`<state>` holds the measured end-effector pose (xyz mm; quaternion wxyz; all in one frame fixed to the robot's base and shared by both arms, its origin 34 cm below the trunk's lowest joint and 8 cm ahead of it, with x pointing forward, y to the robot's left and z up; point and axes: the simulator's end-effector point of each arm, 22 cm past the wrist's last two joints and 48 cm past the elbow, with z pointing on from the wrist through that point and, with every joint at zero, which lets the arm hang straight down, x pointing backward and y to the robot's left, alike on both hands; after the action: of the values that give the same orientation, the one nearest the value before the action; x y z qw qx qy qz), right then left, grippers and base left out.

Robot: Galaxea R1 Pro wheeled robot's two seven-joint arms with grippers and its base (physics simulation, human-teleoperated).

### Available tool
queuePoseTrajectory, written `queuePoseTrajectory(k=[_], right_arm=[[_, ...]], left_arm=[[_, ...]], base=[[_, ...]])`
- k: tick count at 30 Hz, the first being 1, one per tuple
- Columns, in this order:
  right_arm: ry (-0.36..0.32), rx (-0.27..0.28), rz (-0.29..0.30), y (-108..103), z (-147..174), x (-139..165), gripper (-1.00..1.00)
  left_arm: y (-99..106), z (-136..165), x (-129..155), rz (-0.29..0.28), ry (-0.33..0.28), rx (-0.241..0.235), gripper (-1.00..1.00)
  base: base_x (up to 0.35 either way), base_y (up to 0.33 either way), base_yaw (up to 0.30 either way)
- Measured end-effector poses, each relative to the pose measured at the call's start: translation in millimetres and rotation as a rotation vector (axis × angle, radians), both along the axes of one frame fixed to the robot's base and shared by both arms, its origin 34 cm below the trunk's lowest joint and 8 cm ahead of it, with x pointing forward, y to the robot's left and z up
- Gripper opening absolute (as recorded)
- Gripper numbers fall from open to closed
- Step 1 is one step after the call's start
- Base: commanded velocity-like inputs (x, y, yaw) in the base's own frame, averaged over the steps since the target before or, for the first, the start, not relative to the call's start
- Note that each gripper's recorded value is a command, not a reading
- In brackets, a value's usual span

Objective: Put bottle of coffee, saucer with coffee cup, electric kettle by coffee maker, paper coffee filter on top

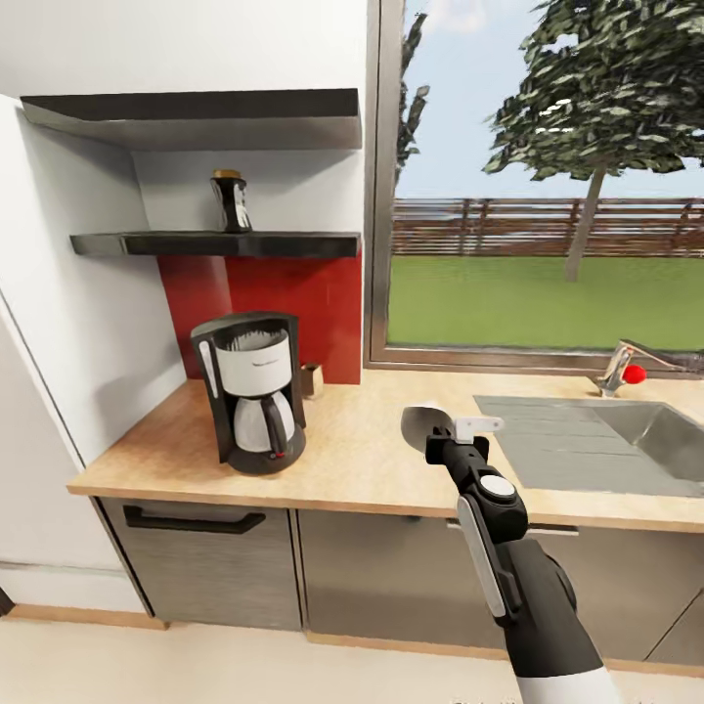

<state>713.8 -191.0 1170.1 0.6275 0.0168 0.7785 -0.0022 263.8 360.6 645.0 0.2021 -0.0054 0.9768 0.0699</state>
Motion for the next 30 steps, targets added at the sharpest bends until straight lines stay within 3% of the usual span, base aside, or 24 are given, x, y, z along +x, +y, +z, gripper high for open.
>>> queuePoseTrajectory(k=[8, 25, 30], right_arm=[[-0.007, -0.001, 0.000, 0, 4, -1, -1.00], [-0.022, 0.000, 0.000, 0, 13, -4, -1.00], [-0.023, -0.001, 0.000, 0, 14, -4, -1.00]], left_arm=[[0, 1, 2, 0.000, -0.007, -0.001, 1.00], [0, 3, 8, 0.001, -0.022, 0.000, 1.00], [1, 4, 8, 0.002, -0.024, 0.001, 1.00]], base=[[-0.034, 0.059, -0.219], [-0.147, 0.265, -0.217], [-0.151, 0.274, -0.048]])
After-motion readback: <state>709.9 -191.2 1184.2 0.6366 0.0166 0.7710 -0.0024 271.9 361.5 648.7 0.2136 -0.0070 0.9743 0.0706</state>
